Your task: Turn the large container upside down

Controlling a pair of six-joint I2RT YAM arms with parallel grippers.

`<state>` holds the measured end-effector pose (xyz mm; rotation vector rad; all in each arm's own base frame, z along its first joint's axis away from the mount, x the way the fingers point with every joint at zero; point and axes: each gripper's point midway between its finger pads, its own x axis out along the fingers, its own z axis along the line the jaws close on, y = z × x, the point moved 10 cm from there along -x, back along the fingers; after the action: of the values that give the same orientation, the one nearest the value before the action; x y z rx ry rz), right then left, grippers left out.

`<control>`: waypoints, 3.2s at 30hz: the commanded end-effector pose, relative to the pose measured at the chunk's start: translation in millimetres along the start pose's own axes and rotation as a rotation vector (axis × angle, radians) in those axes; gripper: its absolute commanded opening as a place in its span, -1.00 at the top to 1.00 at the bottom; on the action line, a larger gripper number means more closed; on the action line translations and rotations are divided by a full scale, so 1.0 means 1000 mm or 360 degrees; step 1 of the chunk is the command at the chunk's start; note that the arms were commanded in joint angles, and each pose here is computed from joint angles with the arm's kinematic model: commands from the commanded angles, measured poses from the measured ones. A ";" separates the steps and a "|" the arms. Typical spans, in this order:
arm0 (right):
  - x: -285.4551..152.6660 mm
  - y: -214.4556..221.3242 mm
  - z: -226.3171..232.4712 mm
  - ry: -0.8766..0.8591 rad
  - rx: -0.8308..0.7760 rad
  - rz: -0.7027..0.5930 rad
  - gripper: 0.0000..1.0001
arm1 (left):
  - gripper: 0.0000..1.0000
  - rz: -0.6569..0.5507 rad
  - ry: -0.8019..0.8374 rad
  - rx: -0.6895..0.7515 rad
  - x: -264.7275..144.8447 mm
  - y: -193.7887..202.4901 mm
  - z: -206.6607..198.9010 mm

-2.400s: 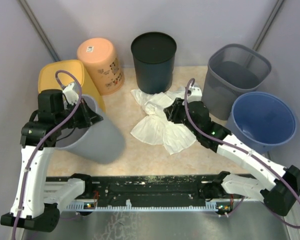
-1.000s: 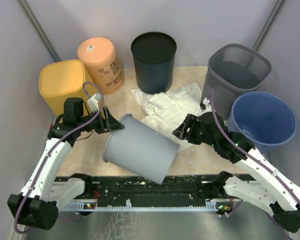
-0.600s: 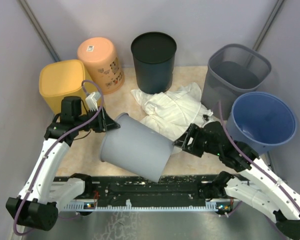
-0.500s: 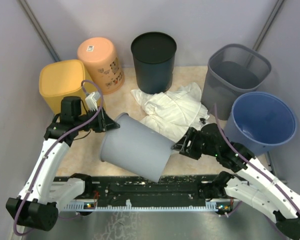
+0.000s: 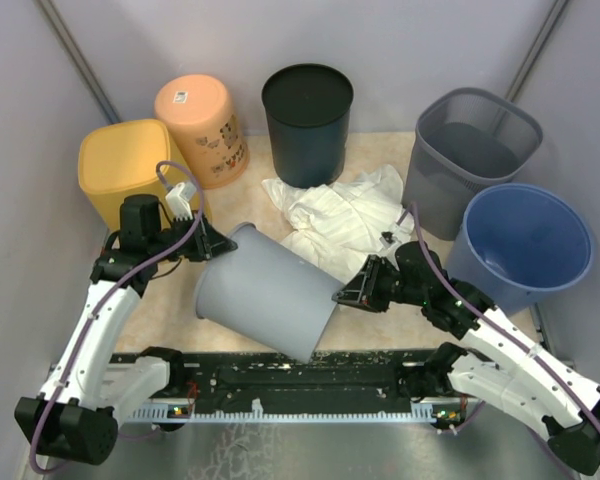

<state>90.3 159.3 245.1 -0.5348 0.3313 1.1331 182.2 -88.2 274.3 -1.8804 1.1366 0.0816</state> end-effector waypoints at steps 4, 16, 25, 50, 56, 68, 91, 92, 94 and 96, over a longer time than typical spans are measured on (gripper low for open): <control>-0.015 -0.014 0.053 -0.0494 -0.0223 -0.0082 0.80 | 0.61 0.0186 -0.0135 -0.0064 0.014 0.027 0.022; -0.029 -0.031 0.086 -0.0605 -0.0363 -0.0241 0.85 | 0.26 0.0185 -0.0119 -0.0059 0.019 0.026 0.024; -0.032 -0.039 0.098 -0.0622 -0.0464 -0.0323 0.83 | 0.15 0.0176 -0.0111 -0.0071 0.020 0.026 0.024; -0.028 -0.013 -0.039 0.0629 -0.0065 -0.0552 0.33 | 1.00 0.0098 -0.0100 -0.0015 0.008 0.005 0.008; 0.003 -0.030 -0.043 0.0711 -0.0284 -0.0565 0.90 | 1.00 0.0034 -0.0139 -0.0020 -0.004 -0.004 -0.001; 0.112 -0.080 -0.020 0.0629 -0.0657 -0.0431 1.00 | 1.00 -0.0088 -0.0207 0.0073 -0.073 -0.027 -0.053; 0.227 -0.200 -0.100 0.1535 -0.0586 -0.0615 1.00 | 1.00 -0.0313 -0.0216 -0.0005 -0.090 -0.047 -0.073; 0.220 -0.210 -0.105 0.1557 -0.0535 -0.0652 1.00 | 1.00 -0.0309 -0.0180 -0.0019 -0.086 -0.046 -0.072; 0.207 -0.227 -0.110 0.1560 -0.0465 -0.0705 1.00 | 1.00 -0.0318 -0.0080 -0.0038 -0.077 -0.046 -0.072; 0.198 -0.237 -0.101 0.1500 -0.0464 -0.0724 1.00 | 1.00 -0.0326 0.0004 -0.0072 -0.067 -0.045 -0.070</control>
<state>376.3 217.1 101.9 -1.3032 0.7183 0.5315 141.6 -72.5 370.1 -1.9344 0.8918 0.1747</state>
